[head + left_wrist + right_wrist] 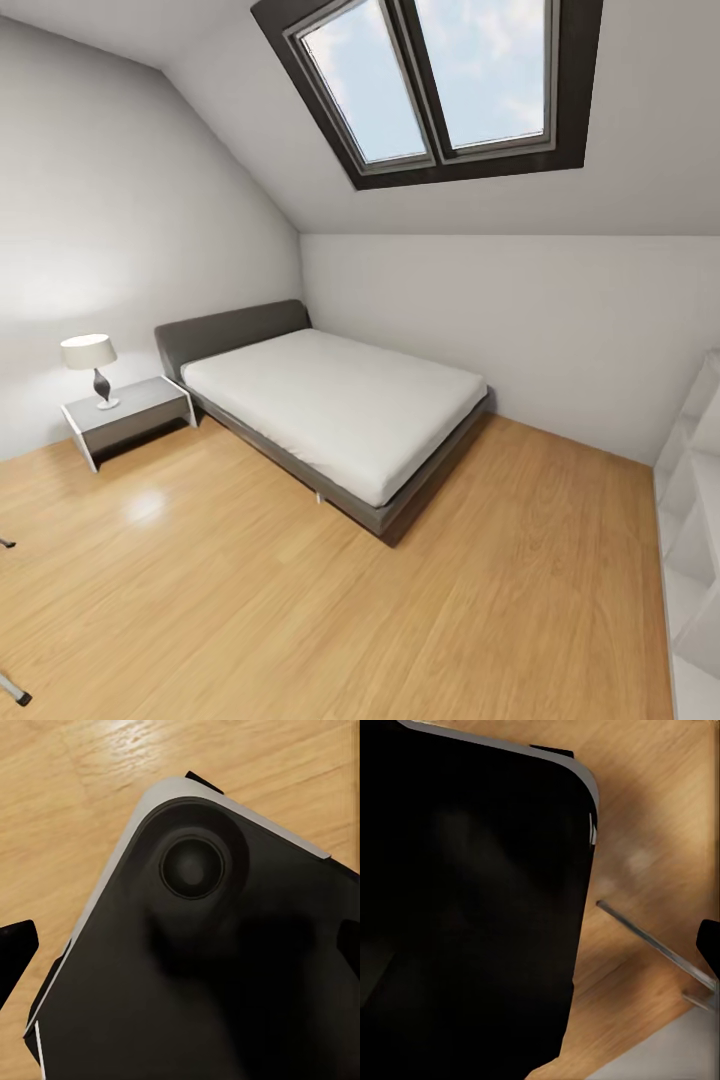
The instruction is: Attach the digital camera to the camera tripod in the bedroom.
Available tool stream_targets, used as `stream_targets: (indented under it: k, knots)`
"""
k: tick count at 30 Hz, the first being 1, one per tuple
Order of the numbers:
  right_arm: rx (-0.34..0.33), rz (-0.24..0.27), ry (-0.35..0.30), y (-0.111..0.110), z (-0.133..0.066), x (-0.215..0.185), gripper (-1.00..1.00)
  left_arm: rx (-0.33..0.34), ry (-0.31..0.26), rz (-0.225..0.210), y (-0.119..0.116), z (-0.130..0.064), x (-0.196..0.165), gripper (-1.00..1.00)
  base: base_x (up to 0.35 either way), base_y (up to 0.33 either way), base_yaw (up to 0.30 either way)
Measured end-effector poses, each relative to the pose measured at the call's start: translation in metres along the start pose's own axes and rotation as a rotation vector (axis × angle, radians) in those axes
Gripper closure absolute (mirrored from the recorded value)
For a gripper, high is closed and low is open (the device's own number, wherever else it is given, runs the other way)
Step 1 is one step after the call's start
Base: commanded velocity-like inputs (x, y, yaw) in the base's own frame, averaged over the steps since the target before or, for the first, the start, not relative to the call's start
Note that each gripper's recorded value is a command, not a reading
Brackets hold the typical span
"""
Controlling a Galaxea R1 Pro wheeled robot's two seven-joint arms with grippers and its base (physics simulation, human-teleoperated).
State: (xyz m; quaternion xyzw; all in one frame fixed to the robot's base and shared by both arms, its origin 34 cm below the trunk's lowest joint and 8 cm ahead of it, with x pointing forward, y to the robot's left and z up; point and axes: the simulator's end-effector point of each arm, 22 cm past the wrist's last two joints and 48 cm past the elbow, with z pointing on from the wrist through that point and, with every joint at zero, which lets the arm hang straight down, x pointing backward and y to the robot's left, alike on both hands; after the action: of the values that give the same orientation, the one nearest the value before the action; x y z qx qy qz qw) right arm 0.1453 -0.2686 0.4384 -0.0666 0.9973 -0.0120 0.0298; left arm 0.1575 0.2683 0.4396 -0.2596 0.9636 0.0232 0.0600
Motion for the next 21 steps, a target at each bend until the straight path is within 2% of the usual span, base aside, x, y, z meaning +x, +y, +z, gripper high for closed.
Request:
stream_targets:
  k: [21]
  knots:
    - [0.0,0.0,0.0,0.0001,0.0,0.0,-1.0,0.0,-0.001,0.001,-0.0002,0.0,-0.0002,-1.0,0.017,-0.014,0.0]
